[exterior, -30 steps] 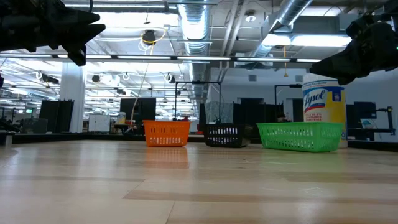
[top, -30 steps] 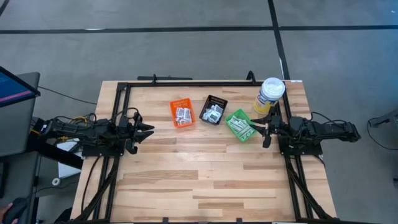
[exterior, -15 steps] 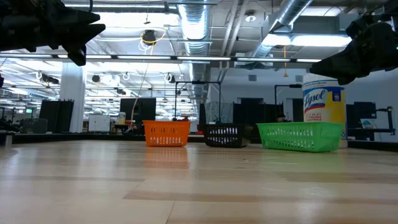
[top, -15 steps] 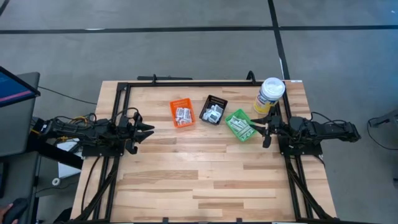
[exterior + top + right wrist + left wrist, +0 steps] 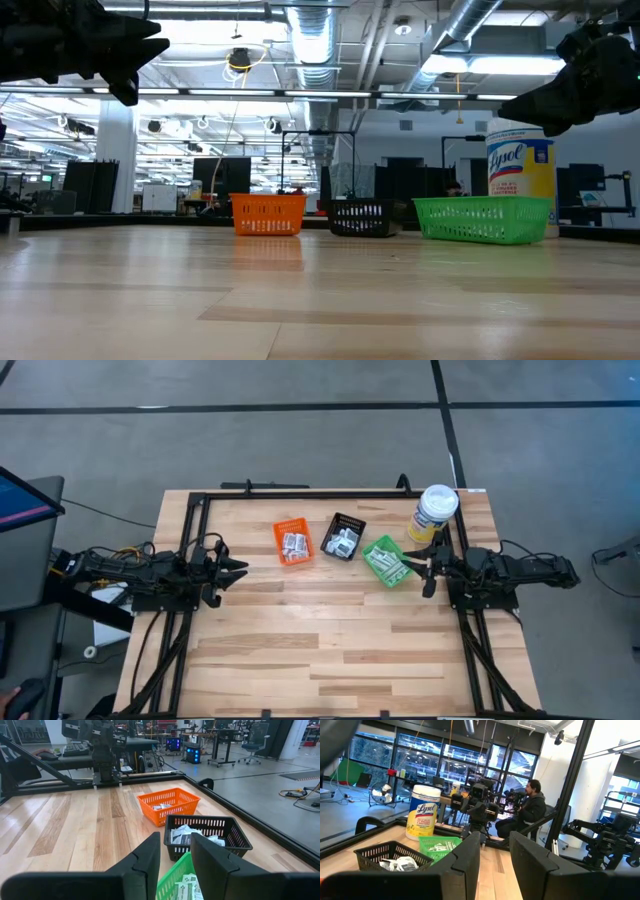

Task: Pick & Place First Aid Supplies
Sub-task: Return to Home Position

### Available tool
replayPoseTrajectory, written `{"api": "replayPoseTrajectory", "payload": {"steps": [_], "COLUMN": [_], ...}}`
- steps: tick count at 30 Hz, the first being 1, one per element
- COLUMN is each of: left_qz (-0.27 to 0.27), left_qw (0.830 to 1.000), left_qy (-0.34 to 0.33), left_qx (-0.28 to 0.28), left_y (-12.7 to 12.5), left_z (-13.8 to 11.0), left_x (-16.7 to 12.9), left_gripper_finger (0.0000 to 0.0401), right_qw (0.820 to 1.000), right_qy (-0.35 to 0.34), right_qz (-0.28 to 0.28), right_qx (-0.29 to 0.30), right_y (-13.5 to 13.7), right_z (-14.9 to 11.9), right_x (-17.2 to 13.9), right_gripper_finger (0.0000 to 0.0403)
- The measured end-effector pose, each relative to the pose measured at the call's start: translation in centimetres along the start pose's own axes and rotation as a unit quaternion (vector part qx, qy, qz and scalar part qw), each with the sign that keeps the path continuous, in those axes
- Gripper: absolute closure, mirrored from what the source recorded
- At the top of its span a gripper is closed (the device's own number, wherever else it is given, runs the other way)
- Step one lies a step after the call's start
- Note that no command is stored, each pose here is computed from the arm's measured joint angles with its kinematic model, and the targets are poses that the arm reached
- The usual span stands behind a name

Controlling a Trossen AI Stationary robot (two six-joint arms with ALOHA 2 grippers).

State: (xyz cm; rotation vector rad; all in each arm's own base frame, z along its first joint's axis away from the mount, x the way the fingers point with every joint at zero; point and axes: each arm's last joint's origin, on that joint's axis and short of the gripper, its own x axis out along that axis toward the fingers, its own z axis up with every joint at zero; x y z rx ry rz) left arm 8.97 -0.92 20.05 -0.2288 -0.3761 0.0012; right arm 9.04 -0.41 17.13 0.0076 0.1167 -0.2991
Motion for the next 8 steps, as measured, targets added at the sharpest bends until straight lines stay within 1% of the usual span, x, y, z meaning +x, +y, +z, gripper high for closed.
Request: {"api": "replayPoseTrajectory", "payload": {"steps": [8], "left_qz": [0.000], "left_qw": [1.000], "left_qy": [0.000], "left_qx": [0.000], "left_y": [0.00], "left_z": [0.00], "left_x": [0.00], "left_gripper_finger": [0.0295], "right_qw": [1.000], "right_qy": [0.000], "right_qz": [0.000], "right_qx": [0.000], "right_y": [0.00], "right_z": [0.00], "right_x": [0.00], "right_gripper_finger": [0.0301]}}
